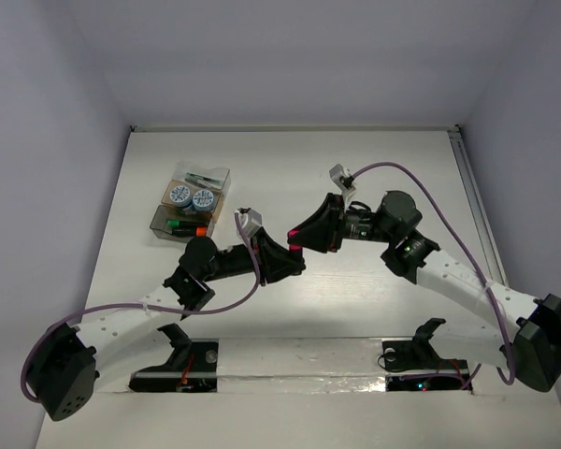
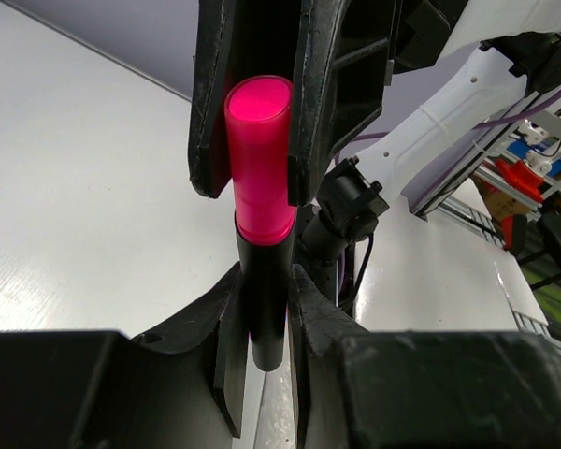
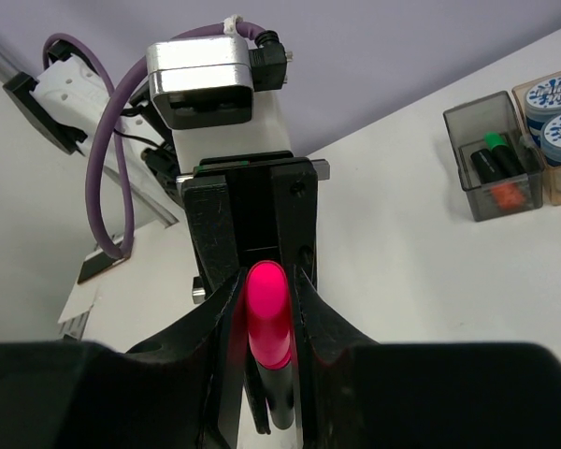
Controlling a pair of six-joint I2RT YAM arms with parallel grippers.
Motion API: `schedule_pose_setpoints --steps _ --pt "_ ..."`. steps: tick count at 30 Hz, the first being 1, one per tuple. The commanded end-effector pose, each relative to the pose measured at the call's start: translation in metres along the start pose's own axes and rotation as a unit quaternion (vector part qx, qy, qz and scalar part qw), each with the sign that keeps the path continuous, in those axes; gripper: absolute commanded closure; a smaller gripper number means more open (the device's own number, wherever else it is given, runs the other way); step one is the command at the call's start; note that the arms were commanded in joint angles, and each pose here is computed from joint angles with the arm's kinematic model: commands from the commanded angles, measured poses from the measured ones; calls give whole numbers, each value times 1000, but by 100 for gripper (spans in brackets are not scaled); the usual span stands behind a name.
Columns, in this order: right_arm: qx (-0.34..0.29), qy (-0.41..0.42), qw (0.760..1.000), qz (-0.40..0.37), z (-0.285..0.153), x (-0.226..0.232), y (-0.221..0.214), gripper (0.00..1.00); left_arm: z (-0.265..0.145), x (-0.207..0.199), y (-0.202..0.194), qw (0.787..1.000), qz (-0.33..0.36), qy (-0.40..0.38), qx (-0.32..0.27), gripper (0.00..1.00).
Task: Sort the stationery into containers
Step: Close the pen cap on the pen.
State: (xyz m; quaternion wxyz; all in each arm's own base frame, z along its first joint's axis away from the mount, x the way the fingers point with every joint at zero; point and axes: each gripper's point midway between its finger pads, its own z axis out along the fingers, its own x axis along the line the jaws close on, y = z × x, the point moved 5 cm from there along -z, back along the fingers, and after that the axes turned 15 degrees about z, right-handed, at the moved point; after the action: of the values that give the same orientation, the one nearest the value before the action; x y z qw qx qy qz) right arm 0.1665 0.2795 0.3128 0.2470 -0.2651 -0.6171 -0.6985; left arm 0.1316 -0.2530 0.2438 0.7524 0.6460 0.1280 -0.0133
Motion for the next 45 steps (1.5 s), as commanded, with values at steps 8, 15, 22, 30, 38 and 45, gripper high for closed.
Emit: schedule_pose_setpoints --steps 8,15,22,30,38,45 --pt "33 12 999 18 -4 2 -42 100 2 -6 56 994 71 9 -81 100" --pt "40 17 999 32 -8 -4 -59 100 0 -5 66 992 79 16 -95 100" --pt "56 8 998 41 -10 -13 -79 100 -1 -4 72 991 85 16 -105 100" --pt "67 55 995 52 -12 -15 -102 100 -3 -7 86 987 90 -5 -136 100" --pt "74 80 992 62 -9 -11 -108 100 -6 -11 103 983 107 -7 -151 100" --pt "95 69 990 83 -13 -12 -119 100 -10 -6 113 981 118 11 -155 100"
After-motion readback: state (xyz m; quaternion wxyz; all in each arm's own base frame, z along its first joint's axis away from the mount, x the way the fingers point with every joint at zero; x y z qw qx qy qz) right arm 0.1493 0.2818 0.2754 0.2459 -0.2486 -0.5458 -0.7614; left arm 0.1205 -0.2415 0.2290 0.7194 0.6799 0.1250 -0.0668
